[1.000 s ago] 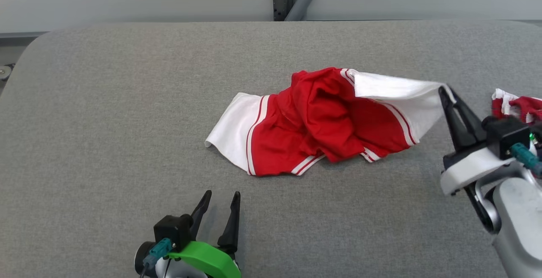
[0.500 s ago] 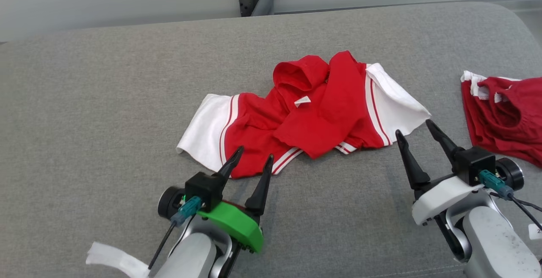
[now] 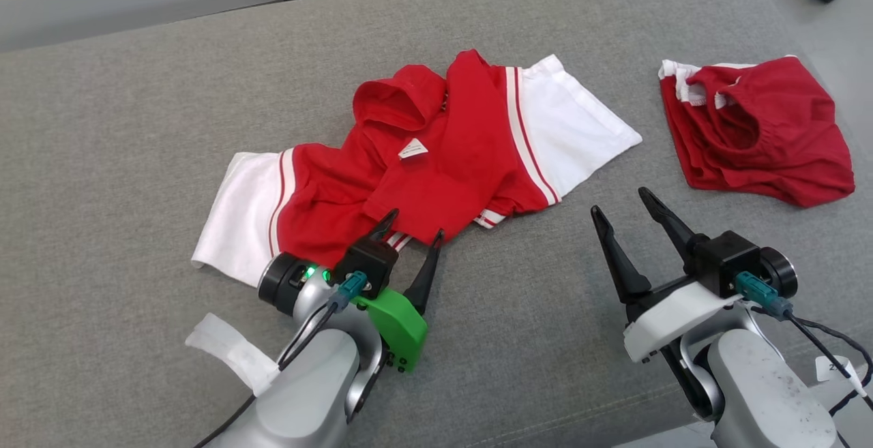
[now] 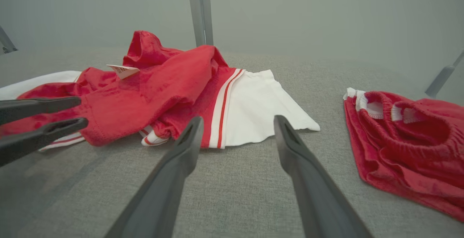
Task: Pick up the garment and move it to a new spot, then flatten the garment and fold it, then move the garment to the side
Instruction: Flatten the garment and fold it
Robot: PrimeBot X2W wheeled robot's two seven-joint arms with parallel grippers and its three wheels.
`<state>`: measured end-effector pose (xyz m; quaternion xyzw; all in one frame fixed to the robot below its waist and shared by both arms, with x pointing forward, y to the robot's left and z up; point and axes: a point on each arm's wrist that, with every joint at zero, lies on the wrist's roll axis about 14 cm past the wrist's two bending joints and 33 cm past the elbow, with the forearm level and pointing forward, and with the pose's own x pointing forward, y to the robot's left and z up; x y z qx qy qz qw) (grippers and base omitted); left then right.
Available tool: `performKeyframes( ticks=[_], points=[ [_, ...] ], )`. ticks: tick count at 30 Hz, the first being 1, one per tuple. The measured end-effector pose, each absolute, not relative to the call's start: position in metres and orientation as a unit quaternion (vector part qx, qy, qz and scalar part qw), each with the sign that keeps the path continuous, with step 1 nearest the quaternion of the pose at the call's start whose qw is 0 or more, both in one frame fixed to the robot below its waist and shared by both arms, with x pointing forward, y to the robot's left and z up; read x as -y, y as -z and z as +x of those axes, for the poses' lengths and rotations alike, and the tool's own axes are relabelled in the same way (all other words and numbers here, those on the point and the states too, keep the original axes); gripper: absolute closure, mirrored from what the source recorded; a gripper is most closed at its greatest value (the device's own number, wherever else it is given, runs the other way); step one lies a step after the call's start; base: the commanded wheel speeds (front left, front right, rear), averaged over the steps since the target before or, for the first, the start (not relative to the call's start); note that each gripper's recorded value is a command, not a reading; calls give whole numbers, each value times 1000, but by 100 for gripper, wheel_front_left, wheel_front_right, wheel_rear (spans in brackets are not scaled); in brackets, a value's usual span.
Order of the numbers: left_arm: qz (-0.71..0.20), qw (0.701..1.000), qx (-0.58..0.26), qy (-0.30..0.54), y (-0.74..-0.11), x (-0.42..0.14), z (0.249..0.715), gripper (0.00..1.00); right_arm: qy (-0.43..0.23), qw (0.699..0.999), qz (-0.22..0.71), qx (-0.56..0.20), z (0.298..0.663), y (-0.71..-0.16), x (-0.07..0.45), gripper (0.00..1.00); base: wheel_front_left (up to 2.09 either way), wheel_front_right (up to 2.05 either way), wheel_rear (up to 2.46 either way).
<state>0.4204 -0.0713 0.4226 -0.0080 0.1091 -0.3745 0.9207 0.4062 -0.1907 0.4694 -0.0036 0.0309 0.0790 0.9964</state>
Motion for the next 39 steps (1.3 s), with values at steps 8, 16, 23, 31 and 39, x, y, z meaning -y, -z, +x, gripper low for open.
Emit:
performKeyframes(
  ticks=[8, 16, 23, 31, 39],
  points=[
    [17, 912, -143, 385, -391, 81, 426, 0, -55, 997, -2, -50, 406, -457, 205, 0, 0, 0, 0],
    [23, 908, -149, 391, -385, 83, 422, 100, -50, 997, 2, -55, 406, -453, 206, 0, 0, 0, 0],
    [20, 911, -149, 383, -387, 81, 426, 100, -53, 997, 11, -52, 407, -454, 200, 0, 0, 0, 0],
    [-56, 919, 8, 391, -502, 101, 457, 100, -35, 998, 24, -56, 401, -452, 209, 0, 0, 0, 0],
    [-27, 929, 169, 329, -634, 64, 521, 100, -48, 997, 44, -46, 400, -458, 192, 0, 0, 0, 0]
  ],
)
